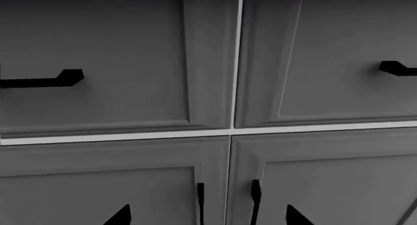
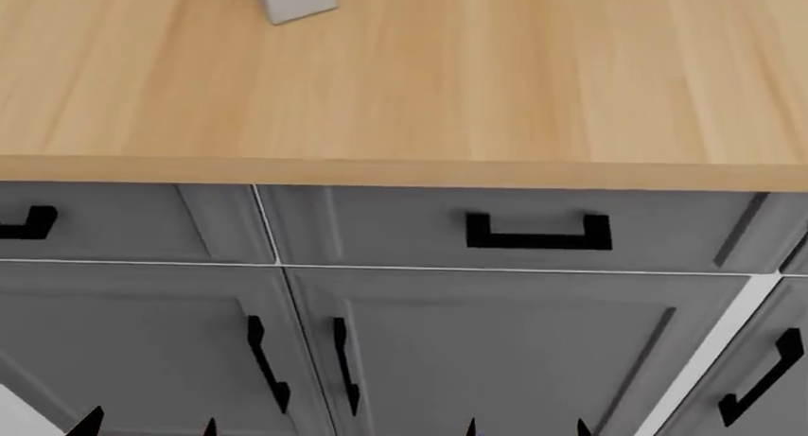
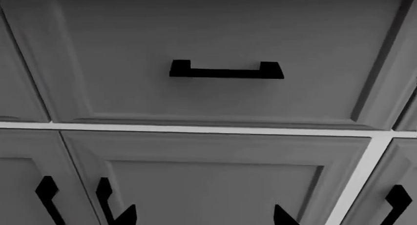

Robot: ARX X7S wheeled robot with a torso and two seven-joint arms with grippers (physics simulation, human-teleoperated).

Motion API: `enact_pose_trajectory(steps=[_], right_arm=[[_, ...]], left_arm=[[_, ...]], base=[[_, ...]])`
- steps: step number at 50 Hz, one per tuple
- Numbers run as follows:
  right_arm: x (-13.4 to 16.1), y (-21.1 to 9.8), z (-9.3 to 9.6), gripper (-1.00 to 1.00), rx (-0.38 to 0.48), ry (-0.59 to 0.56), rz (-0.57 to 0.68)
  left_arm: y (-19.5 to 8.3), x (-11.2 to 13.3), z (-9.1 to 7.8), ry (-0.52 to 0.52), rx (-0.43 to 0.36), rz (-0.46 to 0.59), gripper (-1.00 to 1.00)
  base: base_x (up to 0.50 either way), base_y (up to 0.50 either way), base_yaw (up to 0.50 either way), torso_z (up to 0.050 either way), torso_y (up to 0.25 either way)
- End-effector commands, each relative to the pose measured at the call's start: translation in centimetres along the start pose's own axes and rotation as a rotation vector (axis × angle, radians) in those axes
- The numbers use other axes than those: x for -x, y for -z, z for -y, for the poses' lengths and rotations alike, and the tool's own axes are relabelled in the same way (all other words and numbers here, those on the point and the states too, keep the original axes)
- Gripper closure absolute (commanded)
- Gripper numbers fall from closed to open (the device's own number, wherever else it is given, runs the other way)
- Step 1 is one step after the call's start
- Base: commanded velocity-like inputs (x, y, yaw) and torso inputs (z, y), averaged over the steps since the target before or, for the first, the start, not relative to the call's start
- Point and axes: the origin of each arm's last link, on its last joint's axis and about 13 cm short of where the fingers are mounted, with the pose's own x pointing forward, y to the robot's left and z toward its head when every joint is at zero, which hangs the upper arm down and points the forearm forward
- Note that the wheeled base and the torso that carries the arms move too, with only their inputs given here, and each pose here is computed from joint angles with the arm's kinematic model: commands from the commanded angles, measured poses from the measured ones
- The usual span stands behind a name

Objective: Open the right drawer.

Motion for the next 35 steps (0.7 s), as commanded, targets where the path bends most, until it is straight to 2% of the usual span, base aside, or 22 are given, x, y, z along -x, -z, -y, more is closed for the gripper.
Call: enact_pose_trajectory(steps=[1, 15, 25, 35], right_arm=[[0.0, -0.03, -0.01, -1.0, 0.001, 0.0, 0.001], [0.0, 0.01, -0.01, -1.0, 0.002, 0.0, -0.002], [-0.06, 0.13, 0.02, -1.0, 0.004, 0.003, -0.01], [-0.11, 0.25, 0.03, -1.0, 0.012, 0.025, -0.03]], left_arm=[[0.02, -0.03, -0.02, -0.003, -0.003, -0.001, -1.0], [0.04, -0.2, -0.13, -0.054, -0.012, -0.015, -1.0], [0.01, -0.19, -0.05, -0.045, -0.008, -0.022, -1.0], [0.1, -0.23, -0.12, -0.049, -0.006, -0.032, -1.0]], base=[[0.21, -0.03, 0.0, 0.0, 0.0], [0.2, -0.03, 0.0, 0.0, 0.0], [0.19, -0.03, 0.0, 0.0, 0.0], [0.01, 0.0, 0.0, 0.0, 0.0]])
